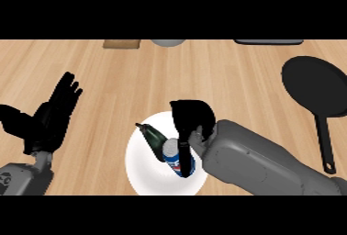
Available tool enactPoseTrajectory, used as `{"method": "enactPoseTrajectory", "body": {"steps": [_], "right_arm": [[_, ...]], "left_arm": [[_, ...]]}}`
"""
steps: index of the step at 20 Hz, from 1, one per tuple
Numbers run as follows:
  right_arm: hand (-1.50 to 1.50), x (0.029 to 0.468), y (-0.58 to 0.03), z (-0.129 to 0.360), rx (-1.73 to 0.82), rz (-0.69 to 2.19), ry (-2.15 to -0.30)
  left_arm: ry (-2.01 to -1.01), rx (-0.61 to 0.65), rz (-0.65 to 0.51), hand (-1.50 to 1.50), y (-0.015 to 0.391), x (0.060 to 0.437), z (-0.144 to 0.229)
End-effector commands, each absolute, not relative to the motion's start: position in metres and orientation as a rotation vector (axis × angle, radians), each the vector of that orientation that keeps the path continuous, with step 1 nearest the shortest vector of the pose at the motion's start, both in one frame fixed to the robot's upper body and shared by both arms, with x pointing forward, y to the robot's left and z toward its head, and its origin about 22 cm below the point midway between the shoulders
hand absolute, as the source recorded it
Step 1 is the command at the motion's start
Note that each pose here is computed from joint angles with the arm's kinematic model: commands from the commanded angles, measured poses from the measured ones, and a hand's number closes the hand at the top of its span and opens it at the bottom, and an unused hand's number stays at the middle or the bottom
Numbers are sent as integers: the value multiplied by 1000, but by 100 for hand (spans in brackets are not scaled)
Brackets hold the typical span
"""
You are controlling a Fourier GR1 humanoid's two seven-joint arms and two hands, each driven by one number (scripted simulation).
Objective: Pick the can from the plate and place it in the pan
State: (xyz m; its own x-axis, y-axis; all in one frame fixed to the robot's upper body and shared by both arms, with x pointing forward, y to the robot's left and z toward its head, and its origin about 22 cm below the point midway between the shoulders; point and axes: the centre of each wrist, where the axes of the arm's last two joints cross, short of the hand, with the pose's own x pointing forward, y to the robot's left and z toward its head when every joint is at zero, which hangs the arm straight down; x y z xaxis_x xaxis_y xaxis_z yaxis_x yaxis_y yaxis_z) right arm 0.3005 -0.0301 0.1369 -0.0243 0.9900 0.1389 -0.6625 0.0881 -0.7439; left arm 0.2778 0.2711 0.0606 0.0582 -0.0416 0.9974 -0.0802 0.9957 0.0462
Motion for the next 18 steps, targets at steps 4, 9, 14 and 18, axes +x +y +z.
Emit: {"method": "enactPoseTrajectory", "body": {"steps": [4, 9, 14, 18], "right_arm": [[-150, 304, 12, 138, -841, 1582, -457], [-150, 314, 20, 150, -883, 1574, -456], [-150, 304, 60, 145, -838, 1585, -465], [-150, 312, 62, 127, -874, 1593, -371]], "left_arm": [[-1514, 76, 14, 0, 266, 279, 63], [-1495, 107, 43, 0, 273, 275, 51], [-1510, 112, 53, 0, 278, 279, 59], [-1510, 98, 43, 0, 271, 282, 63]]}}
